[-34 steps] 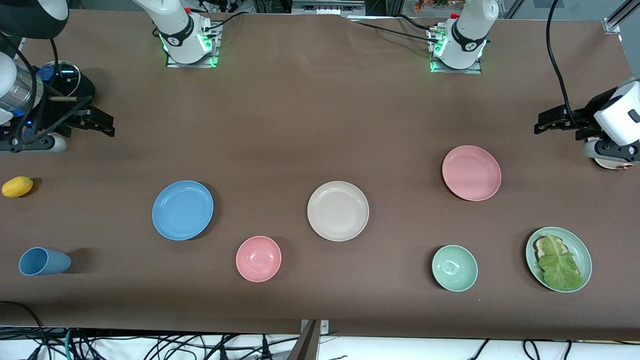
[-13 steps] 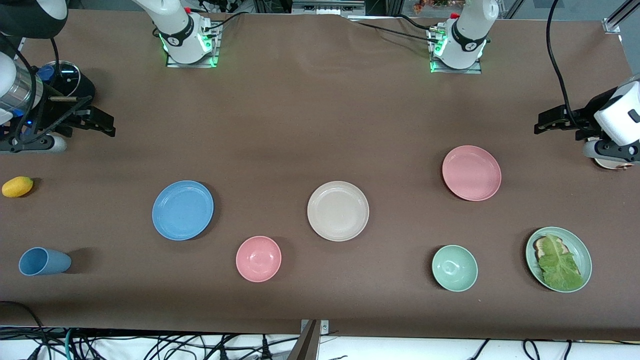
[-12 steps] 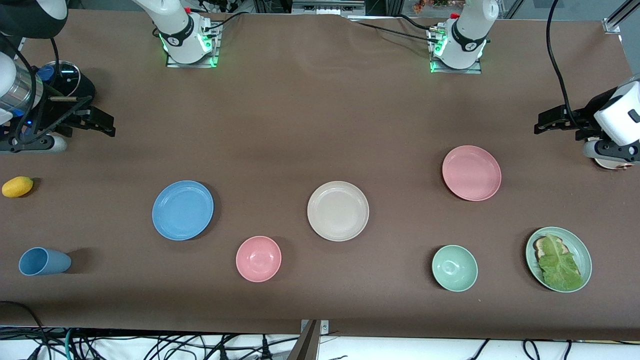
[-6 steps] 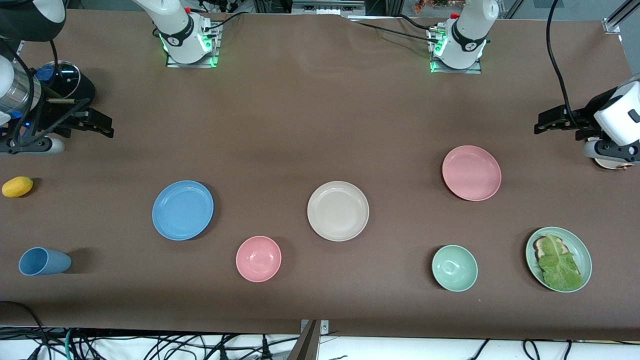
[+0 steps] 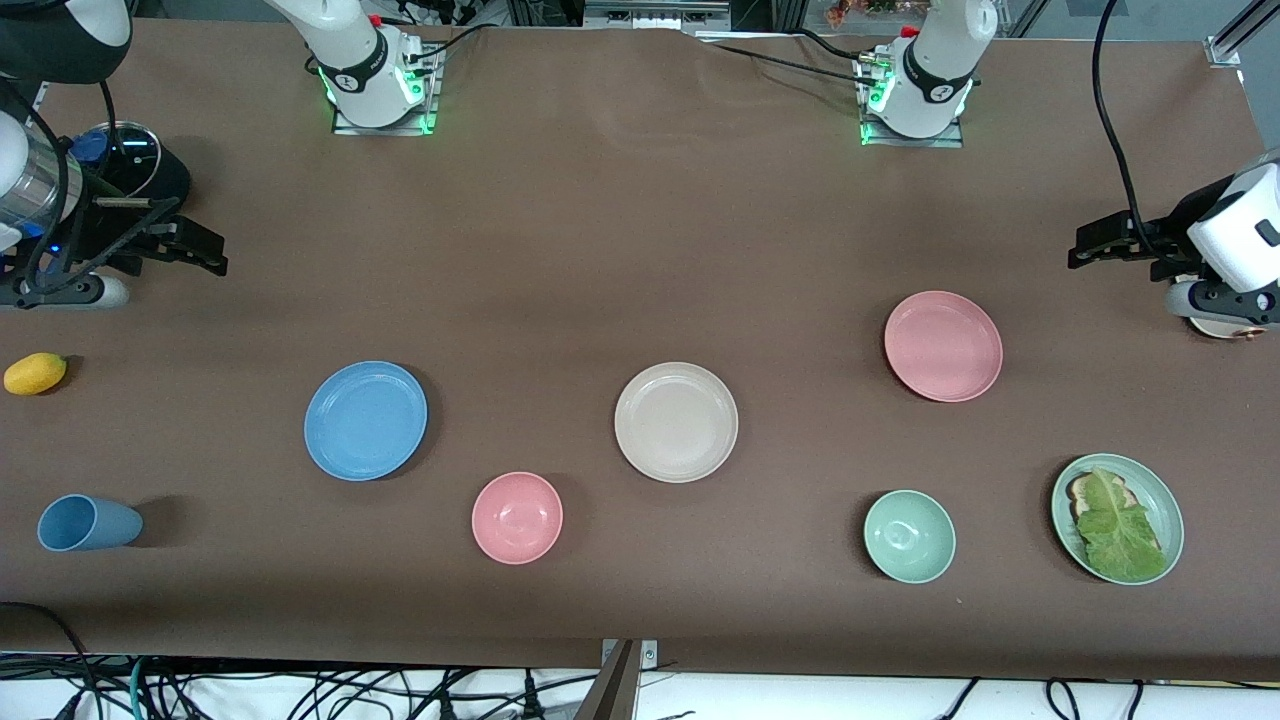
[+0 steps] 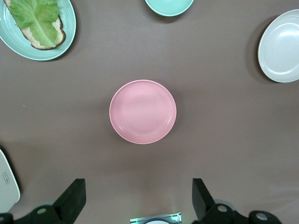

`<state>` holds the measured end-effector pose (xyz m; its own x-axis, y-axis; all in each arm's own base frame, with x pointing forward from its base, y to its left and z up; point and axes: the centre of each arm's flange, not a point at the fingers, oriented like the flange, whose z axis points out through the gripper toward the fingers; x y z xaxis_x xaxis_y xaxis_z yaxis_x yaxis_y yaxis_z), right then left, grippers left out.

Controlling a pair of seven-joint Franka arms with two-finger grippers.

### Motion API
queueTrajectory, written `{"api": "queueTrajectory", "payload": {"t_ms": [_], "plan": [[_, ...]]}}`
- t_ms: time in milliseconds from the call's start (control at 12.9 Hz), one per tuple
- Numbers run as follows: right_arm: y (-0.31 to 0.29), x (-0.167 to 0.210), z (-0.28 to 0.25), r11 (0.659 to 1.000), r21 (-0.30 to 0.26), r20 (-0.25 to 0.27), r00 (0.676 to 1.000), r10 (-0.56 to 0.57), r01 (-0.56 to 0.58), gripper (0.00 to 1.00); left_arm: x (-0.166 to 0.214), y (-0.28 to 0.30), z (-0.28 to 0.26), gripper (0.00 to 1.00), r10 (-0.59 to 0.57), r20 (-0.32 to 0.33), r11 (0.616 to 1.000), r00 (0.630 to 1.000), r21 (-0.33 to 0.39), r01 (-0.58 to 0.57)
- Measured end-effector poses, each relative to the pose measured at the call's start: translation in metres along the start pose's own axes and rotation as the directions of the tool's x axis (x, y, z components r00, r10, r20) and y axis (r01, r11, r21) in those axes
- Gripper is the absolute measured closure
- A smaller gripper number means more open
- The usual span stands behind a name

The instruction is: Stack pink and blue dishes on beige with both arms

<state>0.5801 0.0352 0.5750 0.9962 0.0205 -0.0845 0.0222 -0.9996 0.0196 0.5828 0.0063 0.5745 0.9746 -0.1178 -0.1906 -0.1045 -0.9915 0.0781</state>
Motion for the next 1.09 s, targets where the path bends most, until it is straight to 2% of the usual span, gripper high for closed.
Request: {"api": "queueTrajectory", "payload": {"t_ms": [543, 931, 1086], "plan": [[0.000, 0.000, 0.000, 1.000, 0.000, 0.000, 1.000, 0.000, 0.000, 0.00, 0.046, -0.031, 0.080, 0.00, -0.028, 0.122, 0.999, 0.992, -0.036, 0.033], [0.000, 0.000, 0.000, 1.000, 0.000, -0.001, 1.000, 0.001, -0.001, 0.00, 0.084, -0.038, 0.135, 0.00, -0.029, 0.120, 0.998, 0.992, -0.057, 0.036], [0.000, 0.000, 0.000, 1.000, 0.000, -0.001, 1.000, 0.001, -0.001, 0.00, 0.097, -0.040, 0.146, 0.00, -0.039, 0.073, 0.994, 0.997, -0.098, 0.046]]}}
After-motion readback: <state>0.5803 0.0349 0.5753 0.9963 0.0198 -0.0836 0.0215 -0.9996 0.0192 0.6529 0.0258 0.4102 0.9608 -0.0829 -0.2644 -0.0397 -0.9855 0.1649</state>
